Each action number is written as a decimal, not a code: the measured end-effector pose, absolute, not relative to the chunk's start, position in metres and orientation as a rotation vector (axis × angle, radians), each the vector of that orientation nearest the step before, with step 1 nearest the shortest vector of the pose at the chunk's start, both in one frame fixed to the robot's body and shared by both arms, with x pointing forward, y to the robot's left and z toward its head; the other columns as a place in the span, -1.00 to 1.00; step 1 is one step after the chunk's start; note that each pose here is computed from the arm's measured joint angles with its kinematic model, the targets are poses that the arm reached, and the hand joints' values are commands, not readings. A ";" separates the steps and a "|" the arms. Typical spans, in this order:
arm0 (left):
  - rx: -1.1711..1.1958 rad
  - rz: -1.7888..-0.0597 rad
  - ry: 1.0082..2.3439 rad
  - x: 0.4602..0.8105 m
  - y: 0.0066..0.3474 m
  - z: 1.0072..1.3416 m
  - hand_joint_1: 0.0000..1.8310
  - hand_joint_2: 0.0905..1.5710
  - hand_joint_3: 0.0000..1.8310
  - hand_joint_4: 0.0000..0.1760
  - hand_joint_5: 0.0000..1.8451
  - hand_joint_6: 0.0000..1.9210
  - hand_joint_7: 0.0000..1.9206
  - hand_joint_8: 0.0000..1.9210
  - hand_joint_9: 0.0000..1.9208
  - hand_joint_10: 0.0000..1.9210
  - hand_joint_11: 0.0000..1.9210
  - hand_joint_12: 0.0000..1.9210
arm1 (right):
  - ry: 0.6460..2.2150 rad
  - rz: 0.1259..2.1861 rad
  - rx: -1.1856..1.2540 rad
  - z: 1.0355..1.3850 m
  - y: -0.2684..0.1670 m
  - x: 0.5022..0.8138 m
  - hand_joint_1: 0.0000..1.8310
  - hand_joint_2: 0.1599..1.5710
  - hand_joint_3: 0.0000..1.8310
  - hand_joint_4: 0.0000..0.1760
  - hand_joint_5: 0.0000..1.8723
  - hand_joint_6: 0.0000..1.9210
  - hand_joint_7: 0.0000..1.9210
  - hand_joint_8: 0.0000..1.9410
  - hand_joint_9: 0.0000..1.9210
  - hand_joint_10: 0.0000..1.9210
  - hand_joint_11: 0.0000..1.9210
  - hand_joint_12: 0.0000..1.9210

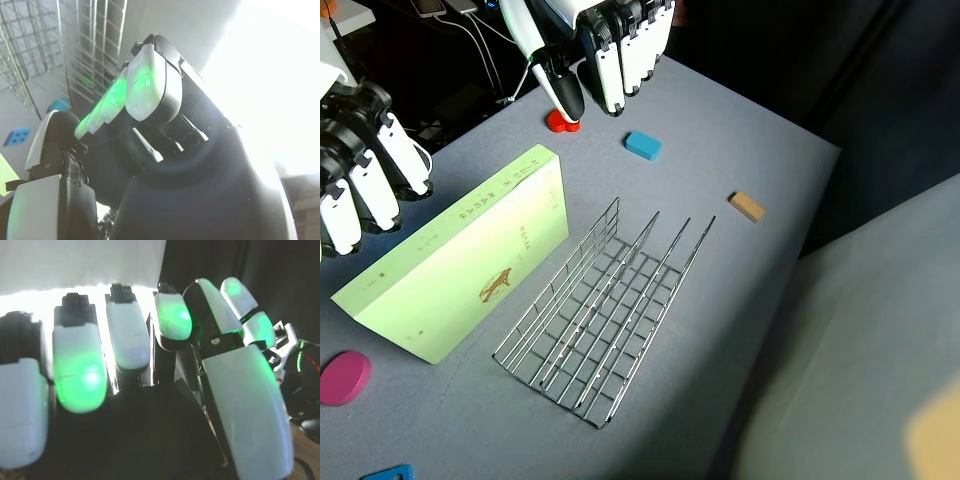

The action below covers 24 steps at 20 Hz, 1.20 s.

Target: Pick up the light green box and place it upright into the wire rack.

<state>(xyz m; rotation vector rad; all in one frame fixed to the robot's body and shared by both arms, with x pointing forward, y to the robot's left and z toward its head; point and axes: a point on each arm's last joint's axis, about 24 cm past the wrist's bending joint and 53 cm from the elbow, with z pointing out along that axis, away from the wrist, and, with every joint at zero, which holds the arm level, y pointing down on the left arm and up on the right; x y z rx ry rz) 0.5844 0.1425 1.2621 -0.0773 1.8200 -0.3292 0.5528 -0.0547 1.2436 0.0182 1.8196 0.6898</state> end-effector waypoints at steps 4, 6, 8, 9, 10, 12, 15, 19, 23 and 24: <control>-0.063 -0.337 1.813 0.584 0.139 1.264 -0.85 0.44 -0.98 0.27 -0.68 -0.99 -0.79 -1.00 -0.80 -0.99 -1.00 -0.28 | 1.820 0.684 0.017 1.242 -0.053 0.553 -0.95 0.28 -0.99 0.21 -0.82 -1.00 -0.79 -1.00 -0.83 -1.00 -1.00 -0.16; -0.064 -0.332 1.822 0.584 0.140 1.262 -0.85 0.45 -0.99 0.27 -0.68 -0.99 -0.79 -1.00 -0.80 -0.99 -1.00 -0.28 | 1.824 0.664 0.025 1.241 -0.055 0.554 -0.93 0.27 -0.99 0.21 -0.82 -1.00 -0.79 -1.00 -0.83 -1.00 -1.00 -0.16; -0.058 -0.327 1.822 0.587 0.141 1.262 -0.85 0.45 -0.99 0.26 -0.67 -0.99 -0.79 -1.00 -0.79 -0.99 -1.00 -0.28 | 1.829 0.637 0.023 1.240 -0.055 0.555 -0.91 0.27 -0.99 0.14 -0.82 -1.00 -0.79 -1.00 -0.82 -0.99 -1.00 -0.16; -0.056 -0.318 1.817 0.590 0.144 1.263 -0.85 0.45 -0.99 0.27 -0.68 -0.99 -0.79 -1.00 -0.79 -0.99 -1.00 -0.28 | 1.836 0.637 0.020 1.239 -0.052 0.554 -0.87 0.27 -1.00 0.13 -0.82 -1.00 -0.79 -1.00 -0.82 -1.00 -1.00 -0.15; -0.055 -0.314 1.816 0.592 0.145 1.263 -0.85 0.45 -0.99 0.27 -0.68 -0.99 -0.79 -1.00 -0.79 -0.99 -1.00 -0.28 | 1.841 0.635 0.021 1.238 -0.052 0.553 -0.81 0.26 -1.00 0.12 -0.82 -1.00 -0.80 -1.00 -0.82 -1.00 -1.00 -0.15; -0.060 -0.297 1.812 0.596 0.155 1.264 -0.85 0.45 -0.99 0.27 -0.68 -0.99 -0.79 -1.00 -0.79 -0.99 -1.00 -0.28 | 1.860 0.652 0.027 1.237 -0.046 0.551 -0.65 0.19 -1.00 0.08 -0.82 -1.00 -0.80 -1.00 -0.82 -1.00 -1.00 -0.14; -0.064 -0.261 1.803 0.602 0.172 1.265 -0.85 0.45 -0.99 0.26 -0.68 -1.00 -0.79 -1.00 -0.79 -0.99 -1.00 -0.29 | 1.880 0.669 0.000 1.237 -0.027 0.546 -0.54 0.16 -1.00 0.03 -0.84 -1.00 -0.79 -1.00 -0.83 -1.00 -1.00 -0.18; -0.026 -0.194 1.800 0.610 0.188 1.267 -0.84 0.45 -0.99 0.26 -0.68 -1.00 -0.79 -1.00 -0.78 -0.99 -1.00 -0.29 | 2.030 0.673 0.008 1.207 -0.009 0.544 -0.31 0.11 -1.00 -0.01 -0.86 -1.00 -0.81 -1.00 -0.87 -1.00 -1.00 -0.22; 0.066 -0.138 1.803 0.610 0.187 1.270 -0.84 0.45 -1.00 0.26 -0.68 -1.00 -0.78 -1.00 -0.77 -0.99 -1.00 -0.27 | 2.126 0.630 0.027 1.190 -0.004 0.552 -0.18 0.06 -1.00 -0.04 -0.90 -1.00 -0.86 -1.00 -0.91 -1.00 -1.00 -0.38; 0.075 -0.134 1.802 0.611 0.187 1.271 -0.84 0.45 -1.00 0.26 -0.68 -1.00 -0.78 -1.00 -0.77 -0.99 -1.00 -0.27 | 2.153 0.633 0.032 1.185 -0.002 0.550 -0.18 0.06 -1.00 -0.03 -0.92 -1.00 -0.89 -1.00 -0.93 -1.00 -1.00 -0.41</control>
